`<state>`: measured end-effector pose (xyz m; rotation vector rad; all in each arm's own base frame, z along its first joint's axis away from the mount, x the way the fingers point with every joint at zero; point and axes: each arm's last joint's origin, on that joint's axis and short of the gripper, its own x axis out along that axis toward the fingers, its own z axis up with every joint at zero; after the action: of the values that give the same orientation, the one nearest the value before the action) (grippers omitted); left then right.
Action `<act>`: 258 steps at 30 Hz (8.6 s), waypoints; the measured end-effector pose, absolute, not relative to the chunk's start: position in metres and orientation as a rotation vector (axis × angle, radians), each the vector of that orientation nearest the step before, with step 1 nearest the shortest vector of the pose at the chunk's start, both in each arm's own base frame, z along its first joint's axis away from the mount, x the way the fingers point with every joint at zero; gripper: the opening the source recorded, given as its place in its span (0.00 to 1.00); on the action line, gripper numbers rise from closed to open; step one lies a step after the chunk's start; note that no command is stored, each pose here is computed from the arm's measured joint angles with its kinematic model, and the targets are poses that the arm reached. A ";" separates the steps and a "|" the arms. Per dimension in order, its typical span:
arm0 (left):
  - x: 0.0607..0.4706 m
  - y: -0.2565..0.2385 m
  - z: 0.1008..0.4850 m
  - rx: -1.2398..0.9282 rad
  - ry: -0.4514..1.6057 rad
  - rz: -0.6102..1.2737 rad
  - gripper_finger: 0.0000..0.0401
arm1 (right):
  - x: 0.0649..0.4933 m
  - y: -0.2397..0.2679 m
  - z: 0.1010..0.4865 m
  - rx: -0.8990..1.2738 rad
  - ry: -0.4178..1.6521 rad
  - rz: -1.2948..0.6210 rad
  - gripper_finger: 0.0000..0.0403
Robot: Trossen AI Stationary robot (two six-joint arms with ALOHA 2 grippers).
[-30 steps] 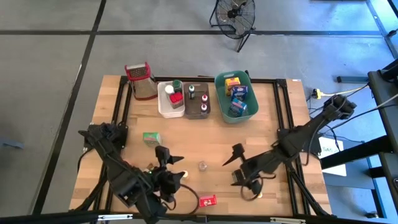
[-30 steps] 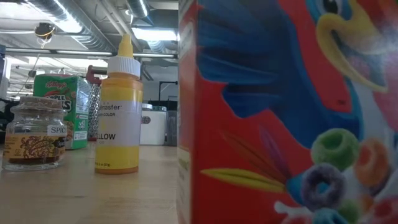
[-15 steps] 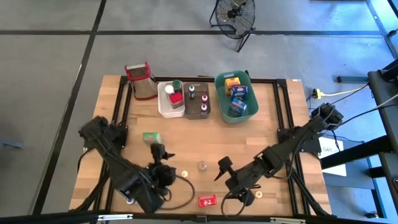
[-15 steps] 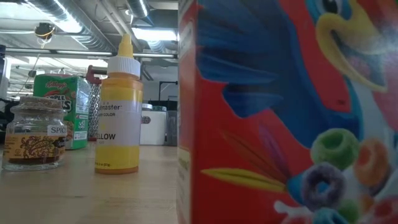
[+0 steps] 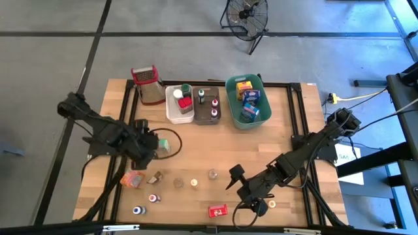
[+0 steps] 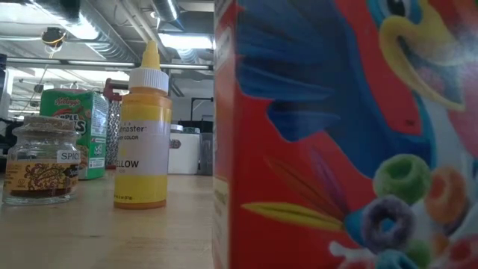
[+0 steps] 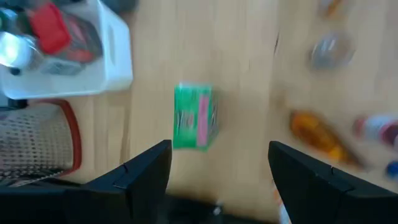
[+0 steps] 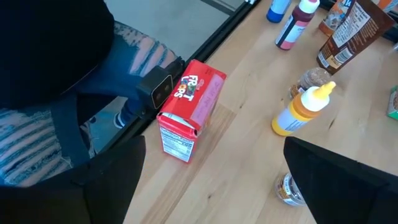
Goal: Pick & Place Kitchen Items
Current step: Put the green cereal box into the right green bin
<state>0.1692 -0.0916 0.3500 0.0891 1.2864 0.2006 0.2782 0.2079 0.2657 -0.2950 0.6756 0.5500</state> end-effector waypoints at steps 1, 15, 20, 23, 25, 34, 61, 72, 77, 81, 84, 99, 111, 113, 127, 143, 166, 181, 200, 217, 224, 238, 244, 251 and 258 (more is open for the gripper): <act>0.168 -0.088 0.343 0.104 1.310 0.173 0.65 | 0.278 0.208 0.266 -0.295 0.675 0.550 0.96; 0.190 -0.042 0.303 0.202 1.438 -0.008 0.65 | 0.279 0.207 0.266 -0.292 0.666 0.522 0.96; 0.193 -0.031 0.304 0.126 1.442 -0.053 0.65 | 0.278 0.208 0.266 -0.283 0.679 0.527 0.96; 0.194 -0.027 0.304 0.127 1.431 -0.053 0.65 | 0.278 0.208 0.266 -0.273 0.683 0.534 0.96; 0.195 -0.025 0.304 0.123 1.432 -0.049 0.65 | 0.277 0.209 0.265 -0.272 0.686 0.536 0.96; 0.196 -0.023 0.303 0.121 1.434 -0.047 0.65 | 0.275 0.213 0.266 -0.272 0.681 0.548 0.96; 0.192 -0.006 0.233 0.032 1.483 -0.138 0.65 | 0.274 0.213 0.266 -0.269 0.682 0.548 0.96; 0.189 -0.004 0.211 0.019 1.492 -0.101 0.65 | 0.274 0.213 0.266 -0.269 0.682 0.548 0.96; 0.188 -0.001 0.210 -0.036 1.495 -0.100 0.63 | 0.274 0.213 0.266 -0.269 0.682 0.548 0.96; 0.188 0.002 0.210 -0.050 1.495 -0.087 0.58 | 0.274 0.213 0.266 -0.269 0.682 0.548 0.96; 0.188 0.003 0.210 -0.055 1.494 -0.081 0.53 | 0.274 0.213 0.266 -0.269 0.682 0.548 0.96; 0.197 0.003 0.233 -0.055 1.435 -0.077 0.36 | 0.276 0.210 0.265 -0.308 0.668 0.441 0.96; 0.205 -0.008 0.294 0.065 1.341 -0.009 0.37 | 0.279 0.203 0.267 -0.316 0.619 0.136 0.96; 0.207 -0.011 0.304 0.087 1.302 -0.010 0.37 | 0.279 0.201 0.268 -0.322 0.594 0.060 0.96; 0.268 -0.030 0.317 0.286 1.337 -0.079 0.36 | 0.306 0.141 0.306 -0.122 0.564 0.034 0.96; 0.342 -0.047 0.342 0.397 1.256 -0.095 0.36 | 0.319 0.122 0.325 -0.137 0.525 -0.160 0.96; 0.347 -0.061 0.348 0.475 1.158 -0.142 0.36 | 0.354 0.115 0.307 -0.195 0.455 -0.185 0.96; 0.348 -0.063 0.348 0.480 1.151 -0.148 0.36 | 0.355 0.114 0.306 -0.191 0.472 -0.115 0.89; 0.348 -0.063 0.348 0.460 1.148 -0.131 0.38 | 0.355 0.113 0.305 -0.192 0.480 -0.114 0.38; 0.348 -0.064 0.348 0.432 1.146 -0.167 0.67 | 0.353 0.112 0.301 -0.209 0.526 -0.122 0.36; 0.339 -0.066 0.349 0.542 1.221 -0.072 0.69 | 0.345 0.118 0.294 -0.196 0.608 -0.119 0.36; 0.316 -0.061 0.348 0.416 1.421 0.123 0.68 | 0.259 0.140 0.326 -0.291 0.623 -0.420 0.36; 0.315 -0.062 0.349 0.360 1.419 0.113 0.69 | 0.201 0.130 0.349 -0.275 0.566 -0.532 0.36; 0.316 -0.062 0.349 0.342 1.411 0.112 0.69 | 0.152 0.101 0.357 -0.150 0.449 -0.697 0.36; 0.316 -0.063 0.348 0.262 1.428 0.025 0.68 | 0.132 0.083 0.327 -0.099 0.443 -0.706 0.36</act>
<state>0.3161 -0.0633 0.3483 0.2621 1.4279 0.0245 0.1321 0.0832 0.3273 -0.0992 0.4426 -0.7058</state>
